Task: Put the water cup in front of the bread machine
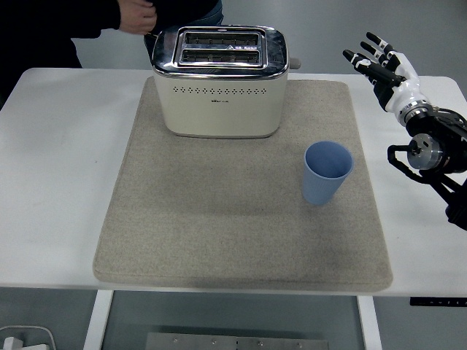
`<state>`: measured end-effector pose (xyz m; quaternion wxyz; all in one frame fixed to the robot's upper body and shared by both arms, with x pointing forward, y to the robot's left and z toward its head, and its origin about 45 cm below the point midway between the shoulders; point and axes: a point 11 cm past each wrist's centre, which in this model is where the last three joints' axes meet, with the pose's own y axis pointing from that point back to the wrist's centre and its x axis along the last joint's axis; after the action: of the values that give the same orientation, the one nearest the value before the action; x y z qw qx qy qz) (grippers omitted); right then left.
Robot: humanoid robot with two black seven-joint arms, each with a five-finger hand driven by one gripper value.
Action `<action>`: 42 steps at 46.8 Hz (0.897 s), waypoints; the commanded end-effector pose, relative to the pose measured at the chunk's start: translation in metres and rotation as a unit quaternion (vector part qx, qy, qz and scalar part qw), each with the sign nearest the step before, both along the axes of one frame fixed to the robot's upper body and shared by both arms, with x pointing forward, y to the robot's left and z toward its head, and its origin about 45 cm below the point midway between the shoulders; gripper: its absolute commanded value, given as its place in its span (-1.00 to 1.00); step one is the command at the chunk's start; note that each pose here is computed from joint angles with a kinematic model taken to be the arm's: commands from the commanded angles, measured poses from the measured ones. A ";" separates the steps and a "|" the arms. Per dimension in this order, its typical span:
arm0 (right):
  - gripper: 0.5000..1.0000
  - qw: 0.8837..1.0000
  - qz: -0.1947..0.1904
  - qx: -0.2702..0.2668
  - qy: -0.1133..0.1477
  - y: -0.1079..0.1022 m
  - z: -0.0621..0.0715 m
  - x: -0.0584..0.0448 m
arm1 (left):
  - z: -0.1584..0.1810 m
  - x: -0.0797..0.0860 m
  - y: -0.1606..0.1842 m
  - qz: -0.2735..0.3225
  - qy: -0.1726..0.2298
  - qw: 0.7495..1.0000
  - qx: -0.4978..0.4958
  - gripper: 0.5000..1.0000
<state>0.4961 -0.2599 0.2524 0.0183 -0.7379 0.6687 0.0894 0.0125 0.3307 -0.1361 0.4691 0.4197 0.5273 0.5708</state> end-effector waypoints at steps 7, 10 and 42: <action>0.66 1.000 0.000 0.000 0.001 0.001 -0.001 0.000 | 0.000 0.003 0.001 -0.003 0.001 1.000 0.003 1.00; 0.66 1.000 0.001 0.000 0.002 0.001 -0.001 0.000 | 0.000 0.002 0.002 -0.003 0.001 1.000 0.004 1.00; 0.66 1.000 -0.015 -0.007 -0.004 -0.008 0.002 0.000 | 0.000 -0.008 0.001 -0.001 0.010 1.000 0.001 1.00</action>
<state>0.4971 -0.2668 0.2553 0.0168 -0.7292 0.6792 0.0816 0.0043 0.3319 -0.1365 0.4635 0.4261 0.5306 0.5675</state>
